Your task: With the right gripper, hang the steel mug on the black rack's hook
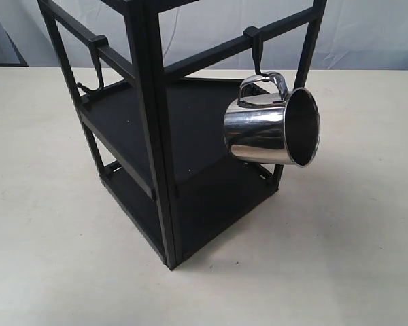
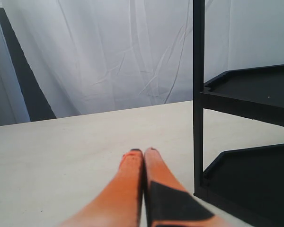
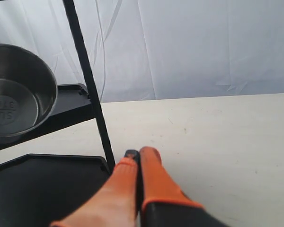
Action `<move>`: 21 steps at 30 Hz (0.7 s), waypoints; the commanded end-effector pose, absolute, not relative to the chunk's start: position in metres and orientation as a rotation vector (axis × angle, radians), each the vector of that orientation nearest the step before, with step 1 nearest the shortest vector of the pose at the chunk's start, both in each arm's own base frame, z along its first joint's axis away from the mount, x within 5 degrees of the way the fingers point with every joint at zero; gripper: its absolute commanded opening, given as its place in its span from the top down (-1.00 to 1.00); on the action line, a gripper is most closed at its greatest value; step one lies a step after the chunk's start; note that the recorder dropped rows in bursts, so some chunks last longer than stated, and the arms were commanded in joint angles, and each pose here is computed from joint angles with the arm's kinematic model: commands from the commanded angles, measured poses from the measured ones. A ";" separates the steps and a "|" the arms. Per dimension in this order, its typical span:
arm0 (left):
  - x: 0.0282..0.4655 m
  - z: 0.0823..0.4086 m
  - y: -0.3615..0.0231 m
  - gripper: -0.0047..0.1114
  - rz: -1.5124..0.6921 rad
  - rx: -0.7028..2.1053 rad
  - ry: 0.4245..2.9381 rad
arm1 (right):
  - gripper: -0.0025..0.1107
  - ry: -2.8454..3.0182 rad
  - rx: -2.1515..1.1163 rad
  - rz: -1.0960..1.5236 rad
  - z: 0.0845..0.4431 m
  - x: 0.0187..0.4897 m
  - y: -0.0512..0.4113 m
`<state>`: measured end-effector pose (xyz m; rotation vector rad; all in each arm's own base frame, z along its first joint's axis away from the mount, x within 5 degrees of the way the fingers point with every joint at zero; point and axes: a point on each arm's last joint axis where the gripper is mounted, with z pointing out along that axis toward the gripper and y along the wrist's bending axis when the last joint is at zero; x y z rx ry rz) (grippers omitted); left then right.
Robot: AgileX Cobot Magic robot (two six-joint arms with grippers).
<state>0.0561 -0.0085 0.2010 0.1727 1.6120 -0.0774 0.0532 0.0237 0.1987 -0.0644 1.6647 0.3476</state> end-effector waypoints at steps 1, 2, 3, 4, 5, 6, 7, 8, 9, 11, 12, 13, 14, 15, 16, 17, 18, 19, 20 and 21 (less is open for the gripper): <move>0.056 0.202 -0.009 0.89 -0.083 0.174 1.602 | 0.97 1.657 -0.059 0.347 0.198 0.053 0.023; 0.056 0.202 -0.009 0.89 -0.083 0.174 1.602 | 0.97 1.657 -0.059 0.347 0.198 0.053 0.023; 0.056 0.202 -0.009 0.89 -0.083 0.174 1.602 | 0.97 1.657 -0.059 0.347 0.198 0.053 0.023; 0.056 0.202 -0.009 0.89 -0.083 0.174 1.602 | 0.97 1.657 -0.059 0.347 0.198 0.053 0.023; 0.056 0.202 -0.009 0.89 -0.083 0.174 1.602 | 0.97 1.657 -0.059 0.347 0.198 0.053 0.023; 0.056 0.202 -0.009 0.89 -0.083 0.174 1.602 | 0.97 1.657 -0.059 0.347 0.198 0.053 0.023; 0.056 0.202 -0.009 0.89 -0.083 0.174 1.602 | 0.97 1.657 -0.059 0.347 0.198 0.053 0.023; 0.056 0.202 -0.009 0.89 -0.083 0.174 1.602 | 0.97 1.657 -0.059 0.347 0.198 0.053 0.023; 0.056 0.202 -0.009 0.89 -0.083 0.174 1.602 | 0.97 1.657 -0.056 0.351 0.198 0.053 0.023; 0.056 0.202 -0.009 0.89 -0.083 0.174 1.602 | 0.97 1.656 -0.054 0.354 0.199 0.053 0.023; 0.056 0.202 -0.009 0.89 -0.083 0.174 1.602 | 0.97 1.656 -0.054 0.354 0.199 0.053 0.023; 0.056 0.202 -0.009 0.89 -0.083 0.174 1.602 | 0.97 1.656 -0.054 0.354 0.199 0.053 0.023; 0.056 0.202 -0.009 0.89 -0.083 0.174 1.602 | 0.97 1.656 -0.054 0.354 0.199 0.053 0.023; 0.056 0.202 -0.009 0.89 -0.083 0.174 1.602 | 0.97 1.656 -0.054 0.354 0.199 0.053 0.023; 0.056 0.202 -0.009 0.89 -0.083 0.174 1.602 | 0.97 1.656 -0.054 0.354 0.199 0.053 0.023; 0.056 0.202 -0.009 0.89 -0.083 0.174 1.602 | 0.97 1.656 -0.054 0.354 0.199 0.053 0.023; 0.056 0.202 -0.009 0.89 -0.083 0.174 1.602 | 0.97 1.657 -0.055 0.355 0.198 0.053 0.024; 0.056 0.202 -0.009 0.89 -0.083 0.174 1.602 | 0.97 1.657 -0.055 0.355 0.198 0.053 0.024; 0.056 0.202 -0.009 0.89 -0.083 0.174 1.602 | 0.97 1.657 -0.055 0.355 0.198 0.053 0.024; 0.056 0.202 -0.009 0.89 -0.083 0.174 1.602 | 0.97 1.657 -0.055 0.355 0.198 0.053 0.024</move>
